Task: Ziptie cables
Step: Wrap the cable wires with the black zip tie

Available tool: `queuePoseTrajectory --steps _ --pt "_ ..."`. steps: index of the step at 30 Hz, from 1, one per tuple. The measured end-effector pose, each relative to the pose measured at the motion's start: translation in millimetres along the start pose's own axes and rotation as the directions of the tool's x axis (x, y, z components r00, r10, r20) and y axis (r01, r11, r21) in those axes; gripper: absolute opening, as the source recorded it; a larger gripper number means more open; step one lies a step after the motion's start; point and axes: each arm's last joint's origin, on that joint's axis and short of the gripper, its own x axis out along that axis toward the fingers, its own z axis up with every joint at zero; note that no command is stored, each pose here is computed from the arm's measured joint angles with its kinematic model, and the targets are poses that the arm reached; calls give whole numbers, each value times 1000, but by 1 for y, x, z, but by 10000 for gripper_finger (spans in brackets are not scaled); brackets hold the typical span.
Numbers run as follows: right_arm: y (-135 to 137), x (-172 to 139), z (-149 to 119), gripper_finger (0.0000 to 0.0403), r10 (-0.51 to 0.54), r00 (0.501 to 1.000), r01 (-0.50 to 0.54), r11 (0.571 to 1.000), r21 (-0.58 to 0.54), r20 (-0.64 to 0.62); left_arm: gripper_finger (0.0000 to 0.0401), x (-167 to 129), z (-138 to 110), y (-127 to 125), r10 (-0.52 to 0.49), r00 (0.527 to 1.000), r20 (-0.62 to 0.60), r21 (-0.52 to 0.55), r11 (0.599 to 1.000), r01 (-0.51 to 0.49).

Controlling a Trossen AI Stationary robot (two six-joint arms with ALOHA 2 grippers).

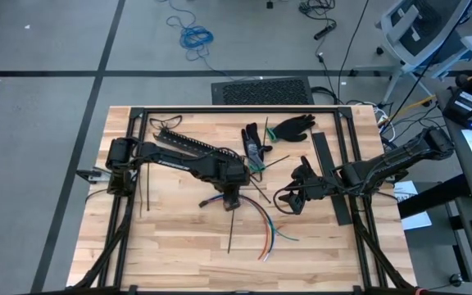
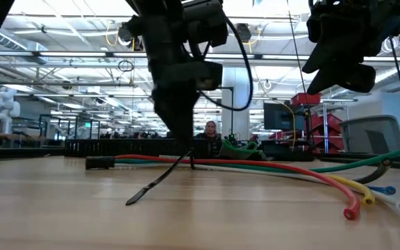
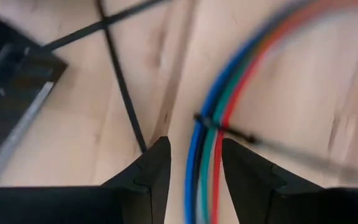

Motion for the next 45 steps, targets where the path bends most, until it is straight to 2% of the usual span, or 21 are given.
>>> queuePoseTrajectory --steps 2,4,6,8,11,14,17,20,21,22,24,25,26,27,31,35,38,41,45 --pt "0 0 0 215 1 1000 -1 1000 1 0 138 -6 0 0 8 999 -38 143 990 -2" --pt "0 0 0 215 1 1000 -1 1000 3 0 138 -12 3 -1 12 998 -55 276 961 4" --pt "0 0 0 215 1 1000 -1 1000 3 0 138 -18 6 -2 12 999 -53 402 915 11" --pt "0 0 0 215 1 1000 -1 1000 3 0 138 -23 11 -3 7 999 -32 523 853 11" --pt "0 0 0 215 3 1000 -3 1000 5 1 138 -28 17 -5 -2 1000 3 699 715 0" --pt "0 0 0 215 4 1000 -4 1000 21 1 138 -28 20 -6 -9 999 35 818 575 -24" --pt "0 0 0 215 4 1000 -4 1000 27 1 138 -28 23 -9 -10 997 77 901 429 -65" --pt "0 0 0 215 4 1000 -5 1000 31 1 138 -29 26 -10 -15 994 113 961 256 -105" --pt "0 0 0 215 5 1000 -5 1000 31 2 138 -29 28 -10 -8 991 130 970 206 -126" --pt "0 0 0 215 5 1000 -5 1000 31 2 138 -29 29 -10 13 989 147 974 174 -147" --pt "1 0 0 215 6 1000 -6 999 32 3 138 -29 30 -9 101 979 178 965 175 -193" --pt "1 0 0 215 8 1000 -8 999 32 4 138 -30 31 -8 142 972 188 957 198 -214" --pt "1 0 1 215 10 1000 -10 999 33 5 138 -30 31 -7 164 968 191 951 212 -224" --pt "1 0 1 215 13 1000 -13 999 34 7 138 -30 30 -7 166 969 185 955 204 -218" --pt "3 0 2 215 28 999 -28 999 42 18 138 -28 22 -8 42 996 75 996 49 -77" --pt "5 0 3 215 50 998 -53 995 86 34 138 -28 10 -9 -18 998 -62 998 -34 62" --pt "5 0 4 215 51 998 -55 992 115 35 138 -28 9 -12 -28 997 -68 994 -91 65" --pt "5 0 4 215 52 998 -57 986 156 36 138 -27 10 -15 -80 995 -60 984 -170 45" --pt "6 0 4 215 58 998 -65 972 225 40 138 -21 15 -17 -130 991 31 974 -220 -59"
